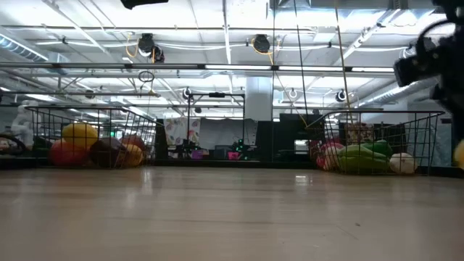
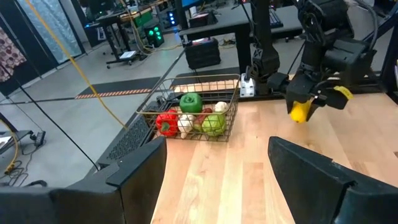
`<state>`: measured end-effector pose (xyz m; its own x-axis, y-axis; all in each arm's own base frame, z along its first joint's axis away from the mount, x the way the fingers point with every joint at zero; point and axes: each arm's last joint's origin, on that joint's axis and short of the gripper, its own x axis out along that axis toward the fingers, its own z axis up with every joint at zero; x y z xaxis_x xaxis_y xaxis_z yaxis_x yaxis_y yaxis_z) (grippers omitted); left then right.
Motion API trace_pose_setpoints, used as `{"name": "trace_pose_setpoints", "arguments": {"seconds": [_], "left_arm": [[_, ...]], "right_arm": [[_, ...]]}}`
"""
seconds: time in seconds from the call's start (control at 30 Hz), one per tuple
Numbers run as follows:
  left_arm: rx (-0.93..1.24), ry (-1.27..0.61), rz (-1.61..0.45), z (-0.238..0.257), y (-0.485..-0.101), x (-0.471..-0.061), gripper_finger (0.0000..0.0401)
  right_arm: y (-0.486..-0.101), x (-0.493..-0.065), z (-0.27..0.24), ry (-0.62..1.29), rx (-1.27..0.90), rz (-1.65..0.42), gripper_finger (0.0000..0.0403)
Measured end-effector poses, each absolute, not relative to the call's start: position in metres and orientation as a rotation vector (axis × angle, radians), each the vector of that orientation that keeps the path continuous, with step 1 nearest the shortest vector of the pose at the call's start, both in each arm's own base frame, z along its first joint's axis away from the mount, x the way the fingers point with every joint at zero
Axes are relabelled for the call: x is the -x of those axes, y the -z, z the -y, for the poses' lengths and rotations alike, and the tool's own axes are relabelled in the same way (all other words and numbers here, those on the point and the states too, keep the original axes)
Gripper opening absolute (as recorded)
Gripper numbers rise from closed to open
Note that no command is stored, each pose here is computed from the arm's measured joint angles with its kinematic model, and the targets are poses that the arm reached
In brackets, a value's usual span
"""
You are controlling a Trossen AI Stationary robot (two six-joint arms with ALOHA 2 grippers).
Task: Sort produce into baskets
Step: Put the lemon into the left wire basket
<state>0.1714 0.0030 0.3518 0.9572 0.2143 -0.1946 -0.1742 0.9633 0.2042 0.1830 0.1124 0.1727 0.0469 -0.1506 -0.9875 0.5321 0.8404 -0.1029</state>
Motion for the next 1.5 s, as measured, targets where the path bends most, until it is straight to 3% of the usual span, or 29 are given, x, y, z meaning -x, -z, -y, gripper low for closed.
{"name": "trace_pose_setpoints", "arguments": {"seconds": [0.23, 0.6, 0.87, 1.03, 1.23, 1.5], "left_arm": [[-0.186, -0.199, -0.217, -0.003, -0.352, -0.171, 0.0288], [-0.052, -0.227, -0.201, -0.004, -0.352, -0.171, 0.0288], [-0.046, -0.126, -0.165, -0.001, -0.346, -0.175, 0.0288], [-0.025, -0.098, -0.057, 0.0, -0.337, -0.181, 0.0288], [0.079, 0.11, 0.026, 0.007, -0.325, -0.191, 0.0288], [0.1, 0.086, -0.026, 0.009, -0.301, -0.229, 0.0288]], "right_arm": [[-0.194, -0.208, -0.123, 0.463, -0.319, -1.192, 0.02], [-0.245, -0.277, -0.115, 0.488, -0.157, -0.367, 0.0199], [-0.298, -0.307, -0.076, 0.505, -0.122, 0.056, 0.0199], [-0.311, -0.313, -0.054, 0.433, -0.142, 0.173, 0.0199], [-0.308, -0.321, -0.041, 0.331, -0.21, 0.208, 0.0199], [-0.305, -0.328, -0.04, 0.306, -0.24, 0.269, 0.0199]]}}
